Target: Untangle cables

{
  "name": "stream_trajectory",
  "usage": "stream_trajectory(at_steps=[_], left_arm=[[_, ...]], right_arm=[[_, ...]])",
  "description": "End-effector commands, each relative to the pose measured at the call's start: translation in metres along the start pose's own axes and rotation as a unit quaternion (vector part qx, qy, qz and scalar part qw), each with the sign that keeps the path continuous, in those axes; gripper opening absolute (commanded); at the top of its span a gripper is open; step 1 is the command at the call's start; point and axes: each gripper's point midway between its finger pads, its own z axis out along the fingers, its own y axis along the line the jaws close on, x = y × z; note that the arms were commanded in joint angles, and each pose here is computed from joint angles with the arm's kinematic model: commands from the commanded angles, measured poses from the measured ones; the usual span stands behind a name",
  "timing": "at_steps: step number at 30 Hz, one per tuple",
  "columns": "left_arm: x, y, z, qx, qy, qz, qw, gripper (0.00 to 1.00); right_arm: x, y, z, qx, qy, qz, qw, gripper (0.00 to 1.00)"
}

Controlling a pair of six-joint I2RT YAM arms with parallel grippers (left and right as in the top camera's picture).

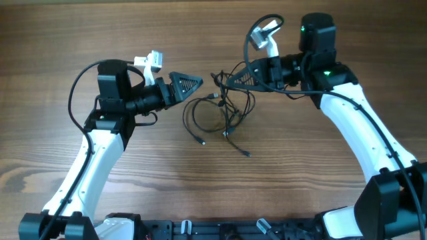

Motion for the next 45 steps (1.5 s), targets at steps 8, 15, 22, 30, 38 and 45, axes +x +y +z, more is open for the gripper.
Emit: stream_trajectory(at_steps=[8,15,22,30,38,45], left_arm=[[0.025,-0.018,0.014,0.039,0.056,0.002,0.998,1.00],[0.017,0.009,0.030,-0.033,0.019,-0.003,0.999,0.99],[-0.004,0.070,0.034,-0.149,-0.052,-0.068,0.985,0.79],[0.018,0.134,0.000,-0.293,-0.047,-0.126,0.946,0.04],[0.032,0.143,-0.015,-0.300,-0.004,-0.118,0.947,0.04],[0.046,0.067,0.015,-0.078,0.088,-0.024,0.993,0.04]], right_arm=[[-0.007,0.010,0.011,-0.008,0.012,0.006,1.000,0.04],[-0.004,0.020,0.010,-0.028,0.032,0.011,0.999,0.05],[-0.008,0.044,0.024,-0.038,0.058,-0.032,0.997,0.04],[-0.025,0.027,0.010,-0.015,0.016,-0.046,0.999,0.04],[-0.031,-0.098,-0.029,0.180,-0.113,0.083,0.974,0.04],[0.033,-0.153,-0.031,0.343,-0.033,0.107,0.933,0.36]])
